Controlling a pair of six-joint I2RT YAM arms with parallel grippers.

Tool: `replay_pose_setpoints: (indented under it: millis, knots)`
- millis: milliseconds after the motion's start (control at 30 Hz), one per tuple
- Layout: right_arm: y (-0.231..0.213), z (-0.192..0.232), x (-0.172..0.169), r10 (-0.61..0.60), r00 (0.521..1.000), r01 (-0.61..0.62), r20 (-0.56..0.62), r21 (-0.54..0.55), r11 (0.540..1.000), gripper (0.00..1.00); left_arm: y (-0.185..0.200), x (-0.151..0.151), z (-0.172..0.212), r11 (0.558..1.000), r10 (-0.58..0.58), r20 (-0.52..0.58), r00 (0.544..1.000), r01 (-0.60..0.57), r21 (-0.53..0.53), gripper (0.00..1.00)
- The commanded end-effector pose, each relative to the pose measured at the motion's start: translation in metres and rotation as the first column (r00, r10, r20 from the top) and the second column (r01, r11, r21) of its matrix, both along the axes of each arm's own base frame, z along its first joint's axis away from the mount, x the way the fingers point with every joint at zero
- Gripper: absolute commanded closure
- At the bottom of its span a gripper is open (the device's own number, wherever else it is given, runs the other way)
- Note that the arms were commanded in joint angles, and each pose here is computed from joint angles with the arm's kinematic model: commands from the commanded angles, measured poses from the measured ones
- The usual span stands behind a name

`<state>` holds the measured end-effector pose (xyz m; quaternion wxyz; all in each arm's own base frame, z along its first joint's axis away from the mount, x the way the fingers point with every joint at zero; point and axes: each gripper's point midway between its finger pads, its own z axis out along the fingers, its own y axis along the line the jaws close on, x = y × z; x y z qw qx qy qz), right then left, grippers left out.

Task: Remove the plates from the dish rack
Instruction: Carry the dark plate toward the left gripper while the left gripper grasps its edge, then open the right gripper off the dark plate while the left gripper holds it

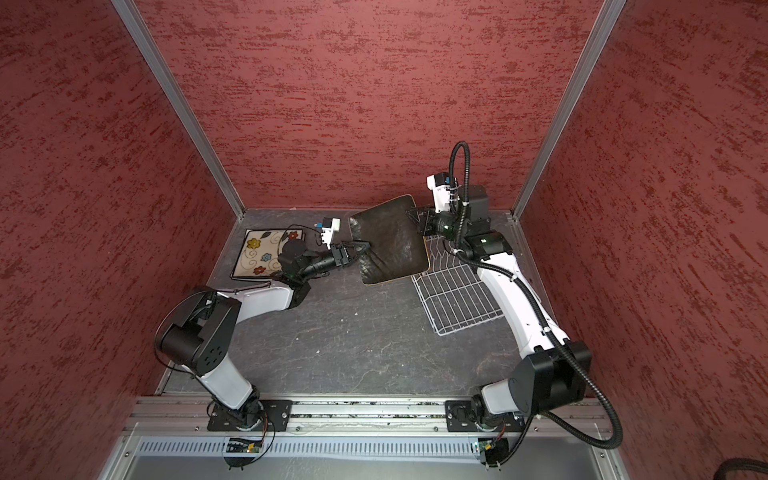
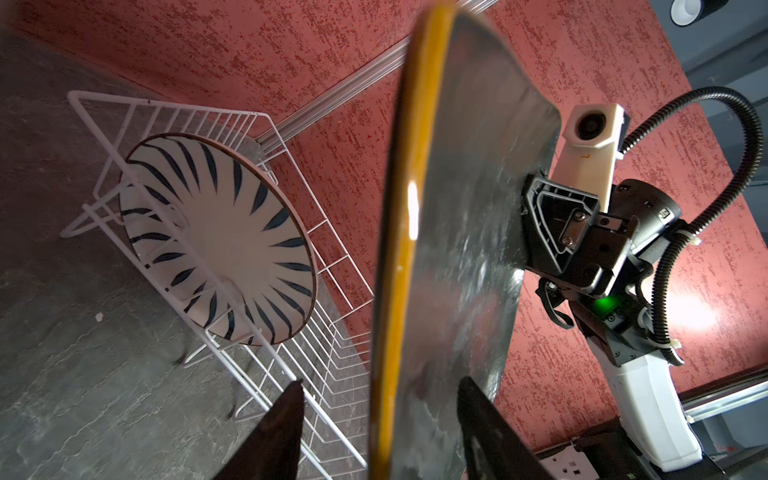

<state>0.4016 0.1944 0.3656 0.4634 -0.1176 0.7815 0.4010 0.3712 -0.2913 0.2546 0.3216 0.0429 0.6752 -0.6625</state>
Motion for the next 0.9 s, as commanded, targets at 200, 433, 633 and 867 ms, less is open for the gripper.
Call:
replay_pose_setpoints:
  millis: [200, 433, 633, 867]
  knots:
    - [0.012, 0.051, -0.007, 0.075, 0.986, -0.089, 0.151, 0.088, 0.992, 1.00, 0.002, -0.004, 0.006, 0.999, -0.023, 0.022, 0.999, 0.024, -0.023, 0.58]
    - [0.013, 0.049, -0.007, 0.077, 0.986, -0.090, 0.149, 0.082, 0.993, 1.00, 0.001, -0.005, 0.008, 0.999, -0.034, 0.026, 0.999, 0.034, -0.025, 0.76]
    - [0.011, 0.045, -0.005, 0.065, 0.988, -0.076, 0.138, 0.076, 0.994, 1.00, 0.001, -0.005, 0.008, 0.999, -0.036, 0.023, 0.999, 0.037, -0.025, 0.92]
    - [0.008, 0.042, -0.001, 0.042, 0.991, -0.051, 0.124, 0.071, 0.996, 0.97, 0.004, -0.004, 0.013, 0.999, -0.033, 0.029, 0.999, 0.034, -0.040, 1.00]
